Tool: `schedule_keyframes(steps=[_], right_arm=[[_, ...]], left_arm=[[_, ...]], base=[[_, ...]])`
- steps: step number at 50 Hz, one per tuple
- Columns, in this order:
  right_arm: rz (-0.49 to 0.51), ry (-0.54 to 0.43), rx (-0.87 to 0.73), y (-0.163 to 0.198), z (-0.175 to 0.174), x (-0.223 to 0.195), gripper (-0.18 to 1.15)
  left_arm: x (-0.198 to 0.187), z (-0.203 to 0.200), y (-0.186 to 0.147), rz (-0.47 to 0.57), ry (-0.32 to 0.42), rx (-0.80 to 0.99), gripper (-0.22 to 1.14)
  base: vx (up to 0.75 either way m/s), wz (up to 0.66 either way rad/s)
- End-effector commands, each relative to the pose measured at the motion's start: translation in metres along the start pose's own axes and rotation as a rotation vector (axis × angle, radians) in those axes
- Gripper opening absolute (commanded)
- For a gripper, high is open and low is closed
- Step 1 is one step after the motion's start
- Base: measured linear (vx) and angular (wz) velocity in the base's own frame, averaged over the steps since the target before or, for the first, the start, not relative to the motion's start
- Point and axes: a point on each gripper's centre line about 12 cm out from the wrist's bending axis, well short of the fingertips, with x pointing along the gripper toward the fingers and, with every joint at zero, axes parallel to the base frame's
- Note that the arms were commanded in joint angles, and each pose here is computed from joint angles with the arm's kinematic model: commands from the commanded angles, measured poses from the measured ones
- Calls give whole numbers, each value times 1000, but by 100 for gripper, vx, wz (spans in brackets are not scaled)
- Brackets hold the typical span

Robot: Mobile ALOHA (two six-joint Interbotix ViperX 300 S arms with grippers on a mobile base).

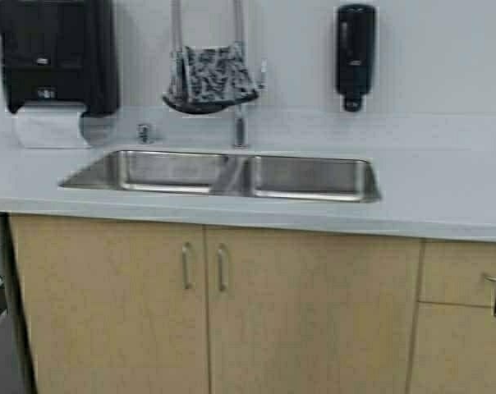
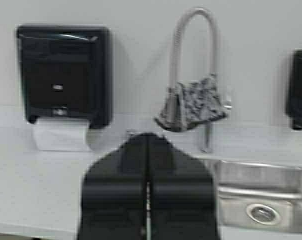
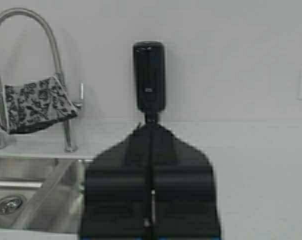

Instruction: Get the cloth and wipe up the spill under the wine glass

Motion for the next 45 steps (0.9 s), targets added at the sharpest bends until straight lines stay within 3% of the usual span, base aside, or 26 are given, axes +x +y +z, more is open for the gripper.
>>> schedule_keyframes(steps=[1,18,27,45], right_arm=[[2,-17,-3,0,5,2,5],[88,-6,-22,16,5,2,5],[149,63,-65,27,-6,15,5],[396,172,-72,90,-23,48,5]], left_arm=[[1,2,0,-1,-8,-2,2],[11,0,0,-1,5,3,2],[7,1,0,-2,-5,12,2],[-7,2,0,-1,-5,2,2]], base=[[31,31],[30,26],[29,11],[26,-1]])
